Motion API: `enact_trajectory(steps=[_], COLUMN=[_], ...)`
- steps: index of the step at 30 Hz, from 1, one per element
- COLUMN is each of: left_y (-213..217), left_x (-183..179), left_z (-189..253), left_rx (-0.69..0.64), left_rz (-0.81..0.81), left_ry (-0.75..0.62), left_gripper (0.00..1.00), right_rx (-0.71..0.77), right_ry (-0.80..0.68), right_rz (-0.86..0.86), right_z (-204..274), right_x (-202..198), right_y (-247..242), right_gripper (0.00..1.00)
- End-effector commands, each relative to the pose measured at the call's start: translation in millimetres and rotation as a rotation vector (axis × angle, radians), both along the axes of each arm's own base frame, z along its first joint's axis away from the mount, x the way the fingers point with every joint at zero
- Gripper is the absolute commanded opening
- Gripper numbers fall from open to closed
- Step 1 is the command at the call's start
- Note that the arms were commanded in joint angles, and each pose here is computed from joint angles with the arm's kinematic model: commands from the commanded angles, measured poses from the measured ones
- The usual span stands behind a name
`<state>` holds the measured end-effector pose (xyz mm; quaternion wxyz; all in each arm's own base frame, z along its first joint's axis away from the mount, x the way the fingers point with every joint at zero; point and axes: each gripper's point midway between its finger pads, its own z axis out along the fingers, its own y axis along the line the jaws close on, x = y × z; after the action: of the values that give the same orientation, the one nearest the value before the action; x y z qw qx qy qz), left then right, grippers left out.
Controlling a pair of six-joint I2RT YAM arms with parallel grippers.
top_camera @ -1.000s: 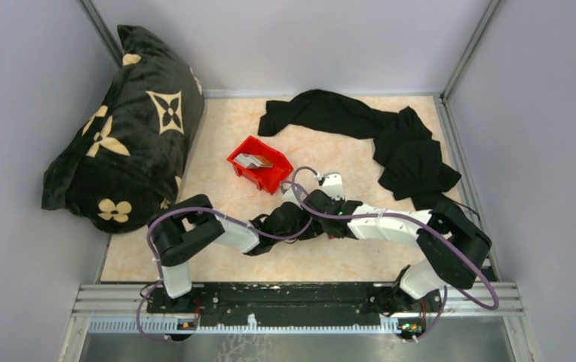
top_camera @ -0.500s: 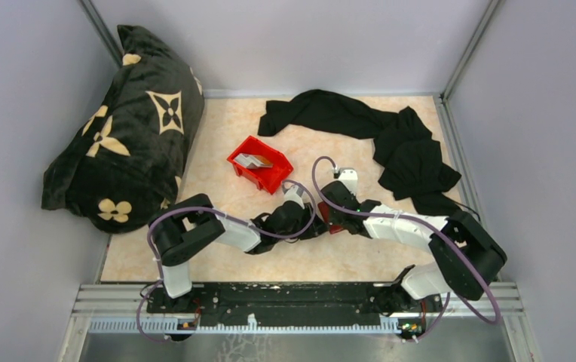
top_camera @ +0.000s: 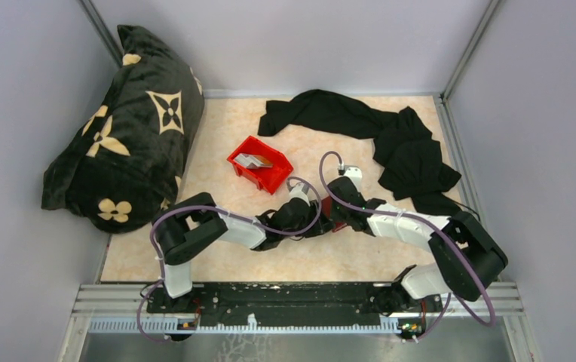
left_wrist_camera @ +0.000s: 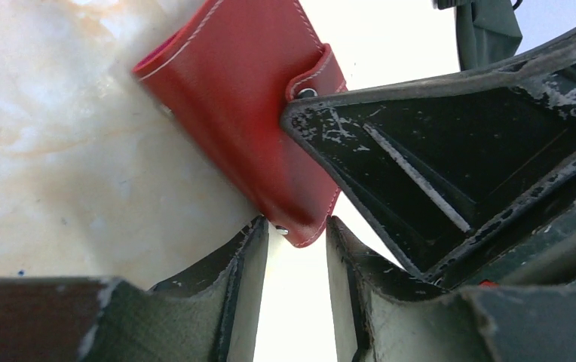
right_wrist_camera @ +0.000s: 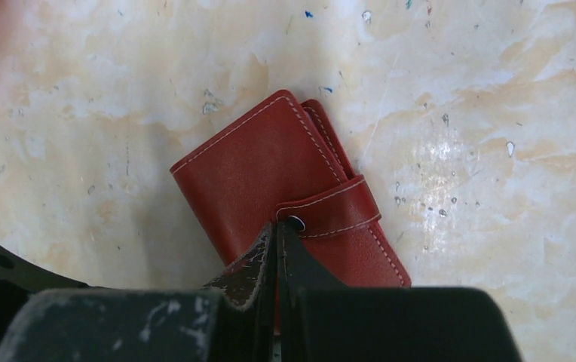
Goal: Put the credit cards into the card holder
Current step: Close the card holder at the center of the board.
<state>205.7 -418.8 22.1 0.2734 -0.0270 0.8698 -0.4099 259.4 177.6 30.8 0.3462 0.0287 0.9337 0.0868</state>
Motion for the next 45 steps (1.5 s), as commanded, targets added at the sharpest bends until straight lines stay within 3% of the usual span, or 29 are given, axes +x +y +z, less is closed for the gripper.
enact_trajectory(steps=[1, 5, 16, 26, 37, 45], left_y=[85, 87, 114, 120, 111, 108], left_x=[-40, -41, -43, -42, -32, -29], left_z=[-110, -113, -111, -104, -110, -115], left_rx=[0.462, 0.475, 0.521, 0.508, 0.446, 0.425], left_rz=[-0.016, -0.015, 0.039, 0.07, 0.087, 0.095], left_ry=[0.175, 0.181, 0.2, 0.191, 0.225, 0.246], left_gripper=[0.44, 0.45, 0.49, 0.64, 0.67, 0.67], right_rx=[-0.055, -0.009, -0.012, -0.045, -0.01, -0.052], right_ry=[0.167, 0.168, 0.073, -0.006, -0.115, -0.133], right_rz=[-0.02, -0.038, -0.014, 0.03, 0.115, 0.092], right_z=[-42, -41, -3, 26, 71, 75], right_x=[-33, -29, -9, 7, 18, 17], right_y=[-21, -21, -19, -17, -6, -17], right_gripper=[0.0, 0.02, 0.19, 0.21, 0.21, 0.21])
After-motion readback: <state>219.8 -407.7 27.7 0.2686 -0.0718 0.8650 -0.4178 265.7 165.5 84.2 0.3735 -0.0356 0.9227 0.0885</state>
